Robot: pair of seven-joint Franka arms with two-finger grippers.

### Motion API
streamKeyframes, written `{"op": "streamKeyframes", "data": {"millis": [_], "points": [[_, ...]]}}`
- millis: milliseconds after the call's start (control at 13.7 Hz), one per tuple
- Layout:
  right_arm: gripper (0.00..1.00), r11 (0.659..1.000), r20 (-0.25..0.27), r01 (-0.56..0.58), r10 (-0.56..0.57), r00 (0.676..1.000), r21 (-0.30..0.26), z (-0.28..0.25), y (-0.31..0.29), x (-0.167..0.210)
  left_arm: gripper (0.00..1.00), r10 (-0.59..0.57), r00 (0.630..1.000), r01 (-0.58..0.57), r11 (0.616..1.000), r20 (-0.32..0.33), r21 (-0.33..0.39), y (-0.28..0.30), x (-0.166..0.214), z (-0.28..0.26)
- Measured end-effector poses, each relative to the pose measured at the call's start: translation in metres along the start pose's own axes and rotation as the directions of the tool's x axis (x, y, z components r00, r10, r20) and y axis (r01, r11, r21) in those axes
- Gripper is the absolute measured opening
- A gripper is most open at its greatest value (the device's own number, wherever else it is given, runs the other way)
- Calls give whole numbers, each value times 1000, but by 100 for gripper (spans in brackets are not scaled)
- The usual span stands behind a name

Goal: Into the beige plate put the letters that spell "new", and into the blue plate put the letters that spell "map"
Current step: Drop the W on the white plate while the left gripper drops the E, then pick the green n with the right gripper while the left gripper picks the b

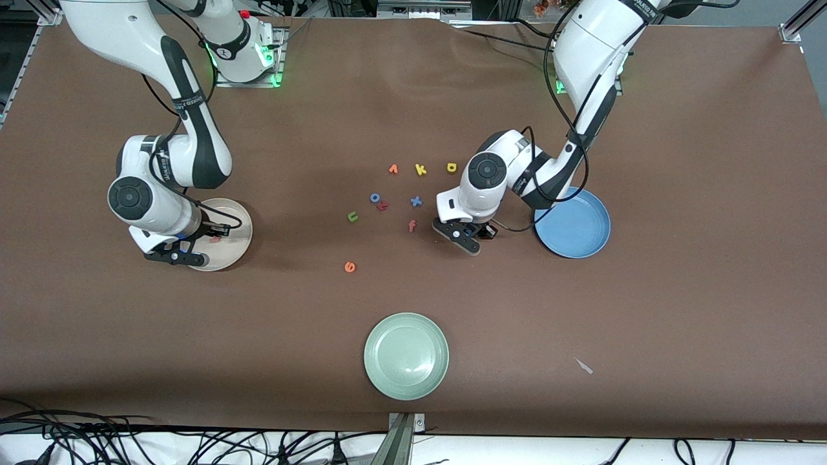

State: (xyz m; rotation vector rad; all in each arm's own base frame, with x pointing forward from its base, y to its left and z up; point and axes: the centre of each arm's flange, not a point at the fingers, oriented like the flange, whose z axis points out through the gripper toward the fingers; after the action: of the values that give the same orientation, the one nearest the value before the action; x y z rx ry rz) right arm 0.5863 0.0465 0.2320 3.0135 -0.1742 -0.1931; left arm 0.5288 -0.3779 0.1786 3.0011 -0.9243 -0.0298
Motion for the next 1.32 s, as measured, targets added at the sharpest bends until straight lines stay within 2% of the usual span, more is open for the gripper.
{"op": "streamKeyframes", "data": {"millis": [146, 366, 439, 586, 732, 1025, 1171, 1318], "points": [[64, 1000, 17, -15, 14, 1000, 21, -9, -6, 2, 27, -6, 1000, 6, 1000, 12, 11, -5, 1, -13], [96, 994, 37, -81, 79, 996, 74, -43, -37, 10, 27, -49, 994, 45, 998, 96, 48, -33, -7, -53], [100, 991, 37, -102, 99, 994, 84, -49, -54, 8, 27, -69, 989, 61, 996, 130, 61, -45, -13, -68], [100, 984, 48, -156, 153, 987, 82, -48, -97, -6, 27, -82, 979, 68, 995, 188, 76, -79, -25, -95], [100, 975, 47, -209, 206, 977, 76, -44, -141, -21, 27, -40, 973, 27, 998, 226, 61, -128, -40, -112], [100, 944, 10, -318, 318, 948, 89, -29, -212, -48, 27, 40, 962, -39, 999, 269, -7, -228, -89, -102], [100, 921, 16, -374, 375, 927, 111, -19, -238, -60, 27, 58, 964, -53, 998, 258, -23, -240, -109, -79], [100, 898, 45, -416, 414, 909, 145, -10, -258, -70, 27, 75, 972, -72, 997, 224, -24, -227, -126, -52]]}}
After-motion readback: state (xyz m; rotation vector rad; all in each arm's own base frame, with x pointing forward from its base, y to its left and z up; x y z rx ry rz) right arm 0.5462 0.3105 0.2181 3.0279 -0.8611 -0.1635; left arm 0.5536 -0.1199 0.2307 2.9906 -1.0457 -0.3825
